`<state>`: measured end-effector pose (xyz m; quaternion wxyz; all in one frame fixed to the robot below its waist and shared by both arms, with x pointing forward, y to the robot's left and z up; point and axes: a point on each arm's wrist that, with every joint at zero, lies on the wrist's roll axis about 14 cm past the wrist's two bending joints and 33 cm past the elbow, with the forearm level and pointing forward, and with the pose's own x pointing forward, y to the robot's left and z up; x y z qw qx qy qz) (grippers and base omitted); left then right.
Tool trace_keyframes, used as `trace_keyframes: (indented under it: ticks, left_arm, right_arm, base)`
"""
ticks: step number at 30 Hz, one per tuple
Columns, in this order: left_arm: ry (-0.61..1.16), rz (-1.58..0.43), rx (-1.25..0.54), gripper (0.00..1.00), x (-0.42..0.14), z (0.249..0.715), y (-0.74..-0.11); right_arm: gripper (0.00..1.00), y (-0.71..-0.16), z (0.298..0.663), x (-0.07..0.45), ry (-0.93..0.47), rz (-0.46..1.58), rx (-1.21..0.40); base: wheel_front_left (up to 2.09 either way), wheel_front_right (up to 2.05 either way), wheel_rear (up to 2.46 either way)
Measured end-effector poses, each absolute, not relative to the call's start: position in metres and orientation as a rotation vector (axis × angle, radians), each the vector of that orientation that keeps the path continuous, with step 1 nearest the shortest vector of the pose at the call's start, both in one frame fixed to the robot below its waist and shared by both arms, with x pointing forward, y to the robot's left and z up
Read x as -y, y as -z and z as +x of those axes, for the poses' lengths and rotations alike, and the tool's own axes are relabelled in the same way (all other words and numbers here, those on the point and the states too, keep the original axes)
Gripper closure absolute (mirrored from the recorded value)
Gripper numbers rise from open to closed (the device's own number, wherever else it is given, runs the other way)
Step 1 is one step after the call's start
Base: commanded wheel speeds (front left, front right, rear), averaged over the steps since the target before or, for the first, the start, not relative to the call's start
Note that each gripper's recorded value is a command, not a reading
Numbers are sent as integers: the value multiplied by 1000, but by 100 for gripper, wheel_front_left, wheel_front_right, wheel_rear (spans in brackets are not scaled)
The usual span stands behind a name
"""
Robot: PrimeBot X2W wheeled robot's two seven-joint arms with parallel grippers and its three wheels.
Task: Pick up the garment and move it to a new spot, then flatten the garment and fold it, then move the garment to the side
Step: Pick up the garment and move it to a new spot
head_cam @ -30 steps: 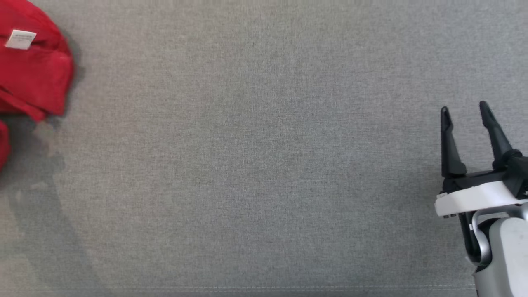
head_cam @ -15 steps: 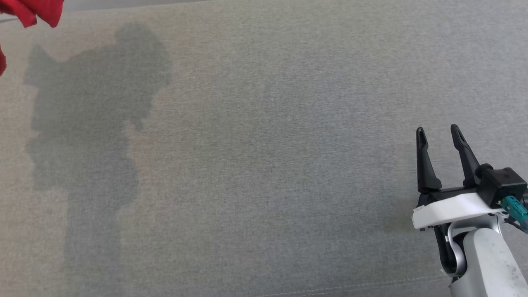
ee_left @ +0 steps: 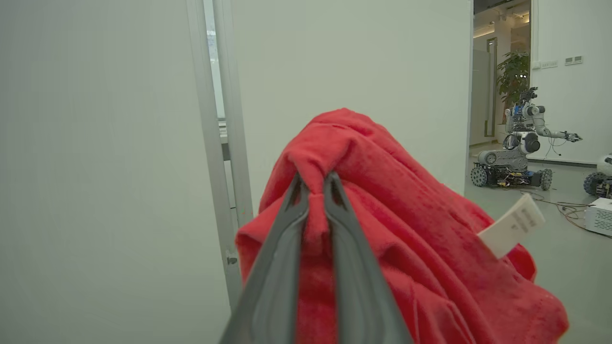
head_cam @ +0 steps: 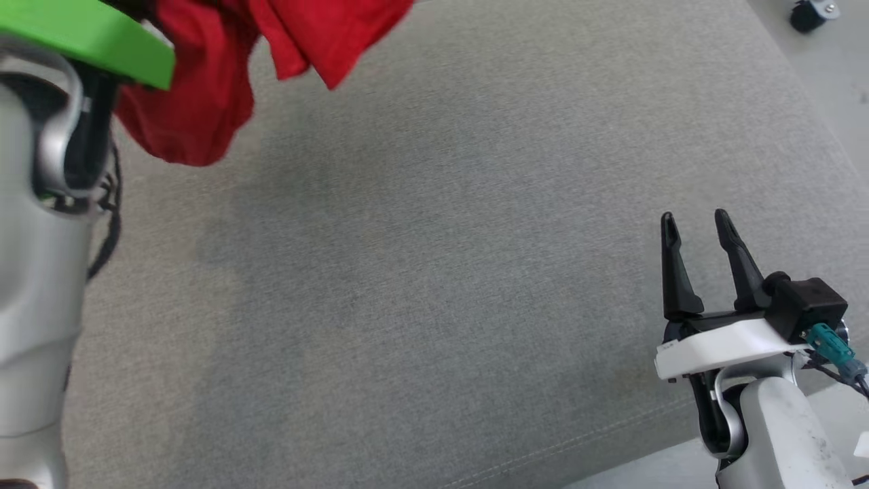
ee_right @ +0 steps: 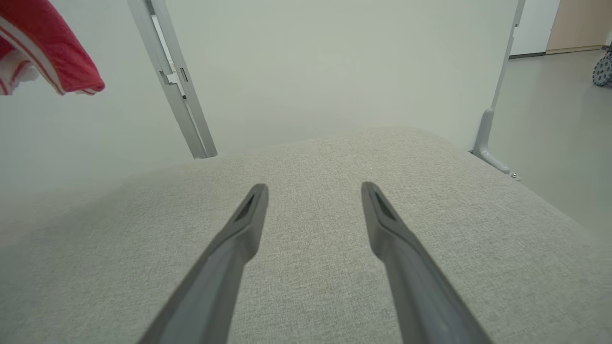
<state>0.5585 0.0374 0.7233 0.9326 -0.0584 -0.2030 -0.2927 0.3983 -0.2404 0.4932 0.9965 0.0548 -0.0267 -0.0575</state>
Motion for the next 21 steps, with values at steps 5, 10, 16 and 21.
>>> trace_keyframes:
  ticks: [5,10,16,21]
  left_arm:
    - [670,-204,251,100,6,553,-652]
    - [696,-279,36,100,35,530,-564]
    - [672,-328,-185,22,45,489,-476]
    - [681,-347,-193,0,50,472,-469]
  right_arm:
    - [0,-497,384,252,155,124,60]
    - [0,-501,374,261,183,117,68]
    - [0,-503,372,258,174,112,72]
    - [0,-503,373,251,153,109,71]
  base:
    - [0,0,0]
    - [0,0,0]
    - [0,0,0]
    - [0,0,0]
